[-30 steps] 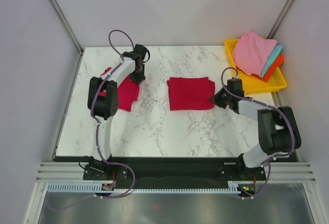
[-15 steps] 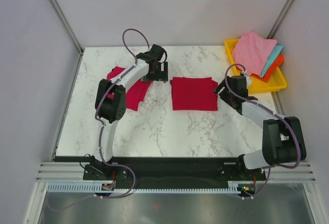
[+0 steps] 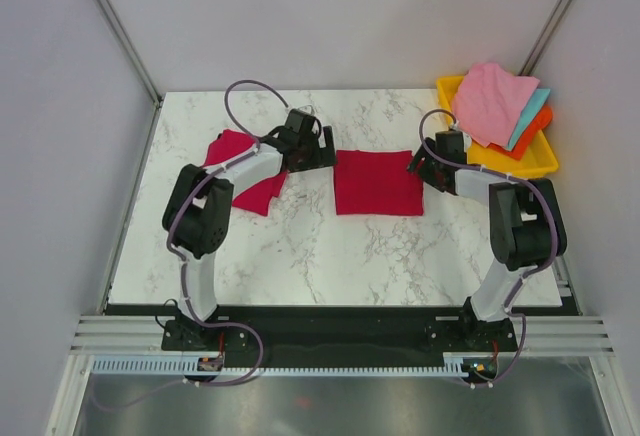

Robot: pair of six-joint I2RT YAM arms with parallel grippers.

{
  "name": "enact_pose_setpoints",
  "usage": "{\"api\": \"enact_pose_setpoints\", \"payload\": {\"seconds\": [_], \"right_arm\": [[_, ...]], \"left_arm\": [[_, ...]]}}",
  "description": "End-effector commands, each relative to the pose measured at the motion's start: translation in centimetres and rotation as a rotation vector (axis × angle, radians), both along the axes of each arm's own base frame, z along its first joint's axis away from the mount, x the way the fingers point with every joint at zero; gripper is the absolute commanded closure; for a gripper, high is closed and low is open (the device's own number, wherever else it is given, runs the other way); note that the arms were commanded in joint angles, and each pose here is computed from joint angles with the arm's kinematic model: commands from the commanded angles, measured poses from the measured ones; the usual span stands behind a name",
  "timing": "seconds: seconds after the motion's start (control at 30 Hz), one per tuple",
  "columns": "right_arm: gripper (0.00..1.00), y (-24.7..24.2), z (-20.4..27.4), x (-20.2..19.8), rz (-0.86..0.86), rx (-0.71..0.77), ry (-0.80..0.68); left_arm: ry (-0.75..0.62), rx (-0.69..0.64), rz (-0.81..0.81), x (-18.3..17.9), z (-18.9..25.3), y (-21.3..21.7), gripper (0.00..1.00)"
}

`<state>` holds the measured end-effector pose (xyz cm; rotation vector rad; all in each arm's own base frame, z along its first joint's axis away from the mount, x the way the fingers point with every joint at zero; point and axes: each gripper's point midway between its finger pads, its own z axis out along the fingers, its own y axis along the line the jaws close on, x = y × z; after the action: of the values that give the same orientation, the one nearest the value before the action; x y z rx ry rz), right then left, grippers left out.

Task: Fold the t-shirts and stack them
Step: Neatly place the folded tshirt to the corner

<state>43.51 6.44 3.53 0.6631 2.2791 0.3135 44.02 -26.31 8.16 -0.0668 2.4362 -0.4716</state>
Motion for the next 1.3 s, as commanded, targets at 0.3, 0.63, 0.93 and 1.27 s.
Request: {"api": "enact_pose_setpoints", "payload": {"seconds": [0.3,0.63,0.93,1.27], "right_arm": [[0.37,0.7,-1.6,2.4,0.044,-0.019,0.029],[0.47,1.1,-1.5,3.3,0.045,-0.056,0.020],[0.59,1.8,-1.3,3.0,0.065,-0.065,0.028],[0.83,3.2,-1.0,3.0,0.103,-0.049,0.018]], "left_arm": [[0.024,-0.118,-0.011,1.8,-2.8,-4.7,0.07],[0.070,-0.109,0.015,2.8,-4.2,-4.1,0.16],[0.106,-0.124,-0.010,3.2,-5.8,-5.0,0.28],[0.119,-0.124,-0.020,3.6,-6.6,-5.3,0.71]]}}
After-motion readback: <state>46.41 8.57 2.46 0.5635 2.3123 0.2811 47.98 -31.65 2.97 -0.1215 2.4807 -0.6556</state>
